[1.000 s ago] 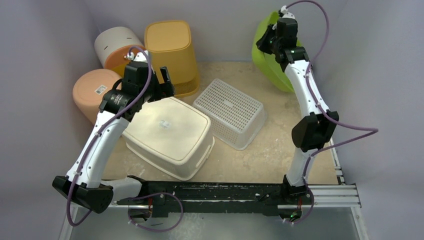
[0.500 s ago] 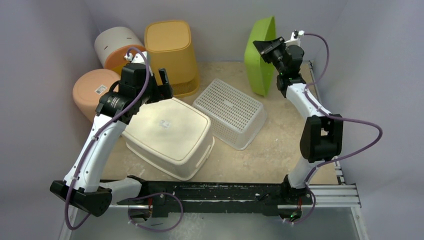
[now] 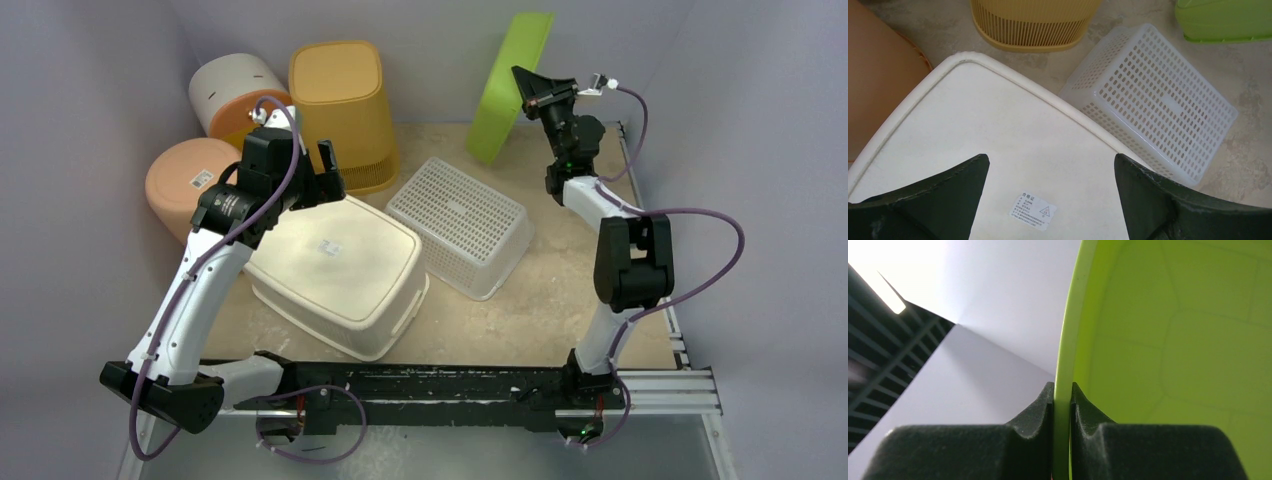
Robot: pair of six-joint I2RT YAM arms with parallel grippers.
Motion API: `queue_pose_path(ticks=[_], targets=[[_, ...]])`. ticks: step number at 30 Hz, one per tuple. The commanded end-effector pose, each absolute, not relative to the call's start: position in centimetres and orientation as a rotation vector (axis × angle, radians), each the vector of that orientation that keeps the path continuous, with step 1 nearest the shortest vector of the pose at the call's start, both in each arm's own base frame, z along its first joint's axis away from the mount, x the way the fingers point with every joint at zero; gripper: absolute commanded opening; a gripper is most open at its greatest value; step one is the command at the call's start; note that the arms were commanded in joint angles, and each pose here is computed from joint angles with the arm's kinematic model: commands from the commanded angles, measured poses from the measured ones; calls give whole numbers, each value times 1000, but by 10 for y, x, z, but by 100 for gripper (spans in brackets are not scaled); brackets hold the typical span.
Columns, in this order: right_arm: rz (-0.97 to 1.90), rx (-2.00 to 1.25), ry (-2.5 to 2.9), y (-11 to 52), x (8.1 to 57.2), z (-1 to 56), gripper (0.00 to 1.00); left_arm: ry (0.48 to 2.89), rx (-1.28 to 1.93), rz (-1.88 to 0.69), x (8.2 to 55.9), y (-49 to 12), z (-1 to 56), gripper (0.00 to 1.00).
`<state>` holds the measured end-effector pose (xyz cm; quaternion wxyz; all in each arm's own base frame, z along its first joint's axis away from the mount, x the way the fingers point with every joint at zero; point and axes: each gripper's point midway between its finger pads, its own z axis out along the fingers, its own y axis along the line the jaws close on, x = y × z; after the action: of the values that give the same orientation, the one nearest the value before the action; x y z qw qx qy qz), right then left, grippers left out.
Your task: Turn the large container upside down
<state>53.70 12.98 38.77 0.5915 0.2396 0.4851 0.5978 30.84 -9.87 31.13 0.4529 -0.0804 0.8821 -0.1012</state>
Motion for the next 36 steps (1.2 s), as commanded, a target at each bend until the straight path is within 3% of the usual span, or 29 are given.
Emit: queue_pose_path(ticks=[1,6,18,28,36], targets=[[1554,474,789,115,504,460,0,2109,-181,-278,311,-101,335,92],[1658,606,804,112,513,402,0,2118,-186,-262,309,-99,333,92],[1528,871,1056,82,500,260,0,2138,-178,-261,312,-101,327,92],[1370,915,1193,41,492,194,0,2197,-157,-279,319,-111,306,92],[1283,1009,1291,15,486,143,8,2219,-161,-274,325,-114,297,92]])
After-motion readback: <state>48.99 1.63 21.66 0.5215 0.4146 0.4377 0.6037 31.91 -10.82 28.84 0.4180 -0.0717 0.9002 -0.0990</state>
